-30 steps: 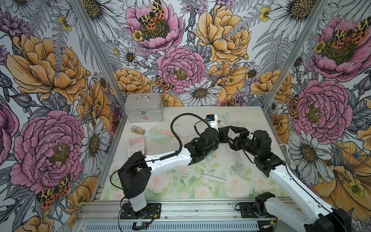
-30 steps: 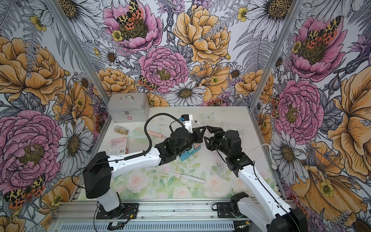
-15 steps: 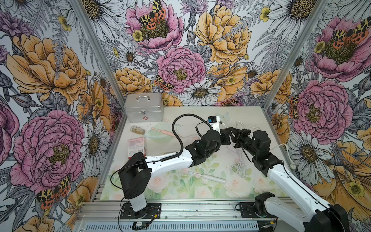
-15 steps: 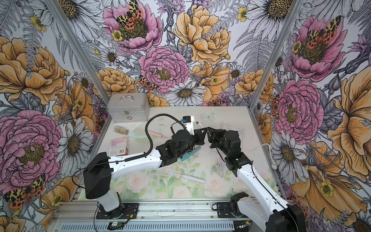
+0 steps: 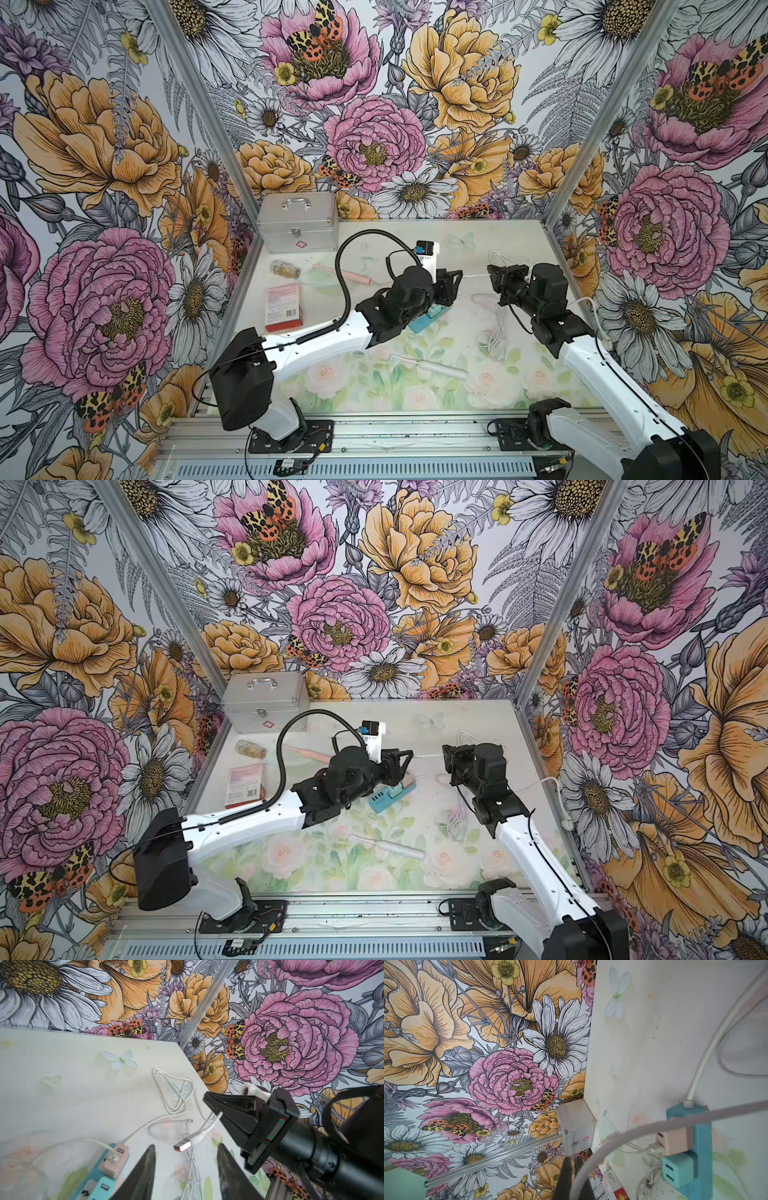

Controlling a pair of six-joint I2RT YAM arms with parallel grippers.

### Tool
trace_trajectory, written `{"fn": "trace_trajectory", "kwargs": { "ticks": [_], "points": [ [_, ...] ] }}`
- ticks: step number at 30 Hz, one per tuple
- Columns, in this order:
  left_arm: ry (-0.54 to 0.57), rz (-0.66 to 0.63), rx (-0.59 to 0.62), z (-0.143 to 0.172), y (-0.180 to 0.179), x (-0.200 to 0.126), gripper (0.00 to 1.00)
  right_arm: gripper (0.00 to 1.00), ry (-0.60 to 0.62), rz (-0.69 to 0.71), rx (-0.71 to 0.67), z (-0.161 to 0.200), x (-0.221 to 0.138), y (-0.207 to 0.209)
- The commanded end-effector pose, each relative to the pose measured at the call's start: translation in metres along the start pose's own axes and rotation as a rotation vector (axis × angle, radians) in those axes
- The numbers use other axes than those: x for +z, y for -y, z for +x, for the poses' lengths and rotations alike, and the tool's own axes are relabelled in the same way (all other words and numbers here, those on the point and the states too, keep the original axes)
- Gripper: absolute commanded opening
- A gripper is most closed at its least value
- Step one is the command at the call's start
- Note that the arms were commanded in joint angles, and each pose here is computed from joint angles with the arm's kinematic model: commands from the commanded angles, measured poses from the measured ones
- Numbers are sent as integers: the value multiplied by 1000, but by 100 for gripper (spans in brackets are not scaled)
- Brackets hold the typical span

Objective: Charge the electric toothbrush
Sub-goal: Pick up the charging cable from the center of the board.

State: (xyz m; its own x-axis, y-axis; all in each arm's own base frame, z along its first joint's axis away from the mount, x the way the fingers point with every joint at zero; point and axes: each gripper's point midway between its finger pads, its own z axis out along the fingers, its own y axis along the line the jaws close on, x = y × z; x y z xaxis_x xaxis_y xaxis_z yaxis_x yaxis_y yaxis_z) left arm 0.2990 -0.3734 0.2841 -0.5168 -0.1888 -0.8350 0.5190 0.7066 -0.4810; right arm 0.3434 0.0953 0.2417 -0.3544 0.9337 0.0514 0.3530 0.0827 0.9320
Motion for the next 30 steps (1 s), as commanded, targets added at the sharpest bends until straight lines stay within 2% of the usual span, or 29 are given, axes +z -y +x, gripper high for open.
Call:
{"fn": "trace_trajectory", "kwargs": {
  "ticks": [1,7,9,11,15,17,20,24,30],
  "points": [
    [-110,64,108,0,-17,-20,50,0,-64,40,-238,8,-4,-10],
    [-237,164,230,12,-16,-17,52,0,-158,68,-522,21,-3,-23],
    [-240,225,251,14,-10,-18,53,0,-142,139,-565,16,-10,-19],
    [-238,235,304,19,-7,-15,54,0,-145,170,-555,15,-13,-15],
    [-231,271,502,42,21,0,54,0,-154,247,-528,20,-12,-8],
    [-240,265,555,51,30,13,54,0,-164,271,-515,23,-10,-6],
    [-250,270,613,62,42,30,48,0,-164,283,-516,26,-7,-8],
    [-233,261,610,64,43,41,41,0,-158,297,-513,26,-6,-6],
    [-252,224,565,70,23,42,34,0,-141,290,-523,24,-7,-12]
  ]
}}
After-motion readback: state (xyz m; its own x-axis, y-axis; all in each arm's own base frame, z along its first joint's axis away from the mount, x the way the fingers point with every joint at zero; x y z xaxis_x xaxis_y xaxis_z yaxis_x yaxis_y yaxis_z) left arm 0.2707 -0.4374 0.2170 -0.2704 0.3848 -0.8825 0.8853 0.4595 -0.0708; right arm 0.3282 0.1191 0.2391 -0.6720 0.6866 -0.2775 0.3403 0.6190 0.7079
